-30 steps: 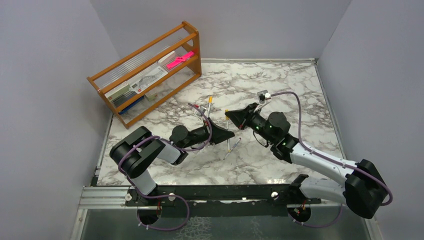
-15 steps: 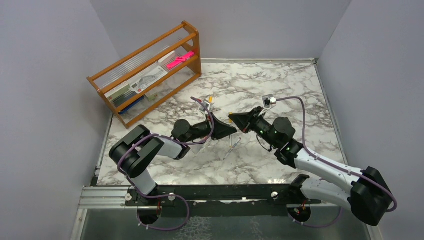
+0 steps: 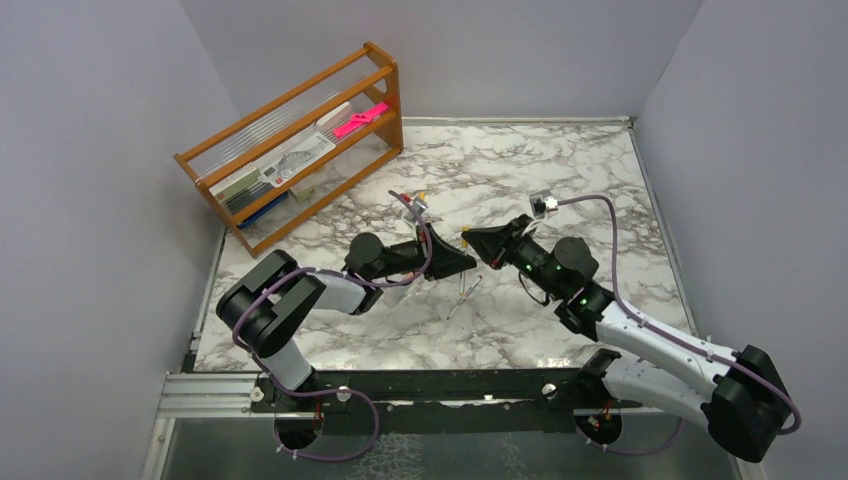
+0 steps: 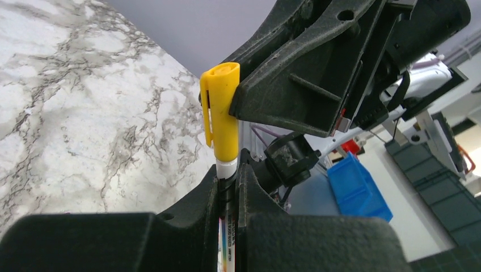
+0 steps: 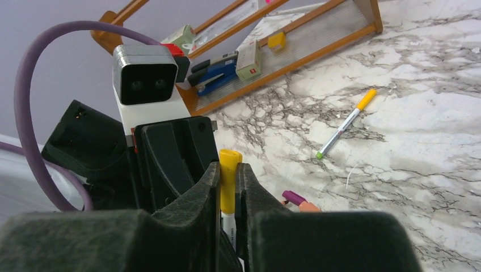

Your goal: Insert the pens into the pen caps

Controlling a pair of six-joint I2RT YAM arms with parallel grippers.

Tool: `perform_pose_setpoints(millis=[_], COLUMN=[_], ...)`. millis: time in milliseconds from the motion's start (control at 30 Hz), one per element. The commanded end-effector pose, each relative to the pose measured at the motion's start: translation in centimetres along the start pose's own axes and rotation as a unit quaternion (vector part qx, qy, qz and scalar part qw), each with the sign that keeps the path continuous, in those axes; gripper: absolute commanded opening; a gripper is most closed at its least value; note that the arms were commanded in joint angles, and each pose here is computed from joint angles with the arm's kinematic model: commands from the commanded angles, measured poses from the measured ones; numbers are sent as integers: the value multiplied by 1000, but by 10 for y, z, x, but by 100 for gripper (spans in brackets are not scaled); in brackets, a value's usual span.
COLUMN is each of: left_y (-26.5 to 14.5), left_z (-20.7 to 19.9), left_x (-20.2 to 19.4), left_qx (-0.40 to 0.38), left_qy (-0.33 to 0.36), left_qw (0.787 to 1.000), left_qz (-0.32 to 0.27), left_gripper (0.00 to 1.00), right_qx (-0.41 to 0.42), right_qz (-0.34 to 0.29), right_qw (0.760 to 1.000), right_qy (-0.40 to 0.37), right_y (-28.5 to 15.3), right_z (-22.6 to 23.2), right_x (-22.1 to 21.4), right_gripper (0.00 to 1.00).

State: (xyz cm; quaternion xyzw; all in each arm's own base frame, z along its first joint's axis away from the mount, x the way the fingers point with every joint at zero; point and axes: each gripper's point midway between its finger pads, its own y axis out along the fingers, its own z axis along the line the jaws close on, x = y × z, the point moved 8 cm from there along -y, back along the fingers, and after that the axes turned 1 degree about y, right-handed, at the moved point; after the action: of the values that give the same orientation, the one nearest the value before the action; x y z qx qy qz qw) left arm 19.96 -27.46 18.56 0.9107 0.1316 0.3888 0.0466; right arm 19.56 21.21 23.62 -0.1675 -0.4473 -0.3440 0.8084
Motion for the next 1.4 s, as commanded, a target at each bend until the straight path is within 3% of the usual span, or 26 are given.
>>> perform_pose_setpoints(millis=[0,200,367,633,933,1133,1200,1300,1367], left_y=[6,3,0,-6,-6,-6,-6,-6,-5], left_z=[-19,-11,-7,-7,-18,-13,-11,-9,-10], left_x=[25,26,25,26,26,23,23,23,25], left_qx=[-46,3,24,45,43,60,63,69,74], left_qy=[98,138,161,205,239,238,236,233,229], left_qw=[994,990,986,977,969,967,968,968,969], left_qz=[-1,16,29,44,55,61,62,59,54], left_gripper=[0,0,0,0,0,0,0,0,0], right_qx=[11,8,12,8,13,26,27,23,15], right_qz=[41,21,4,-8,34,37,41,53,69], right_qw=[999,998,998,998,998,997,997,997,996], right_qy=[-32,-59,-61,-67,-58,-55,-54,-56,-57], right_y=[-16,-26,-32,-24,8,12,12,11,10], right_z=[3,7,13,21,21,22,22,18,13], right_x=[-6,9,19,35,28,26,24,17,10], right_gripper=[14,36,49,62,63,50,37,6,2])
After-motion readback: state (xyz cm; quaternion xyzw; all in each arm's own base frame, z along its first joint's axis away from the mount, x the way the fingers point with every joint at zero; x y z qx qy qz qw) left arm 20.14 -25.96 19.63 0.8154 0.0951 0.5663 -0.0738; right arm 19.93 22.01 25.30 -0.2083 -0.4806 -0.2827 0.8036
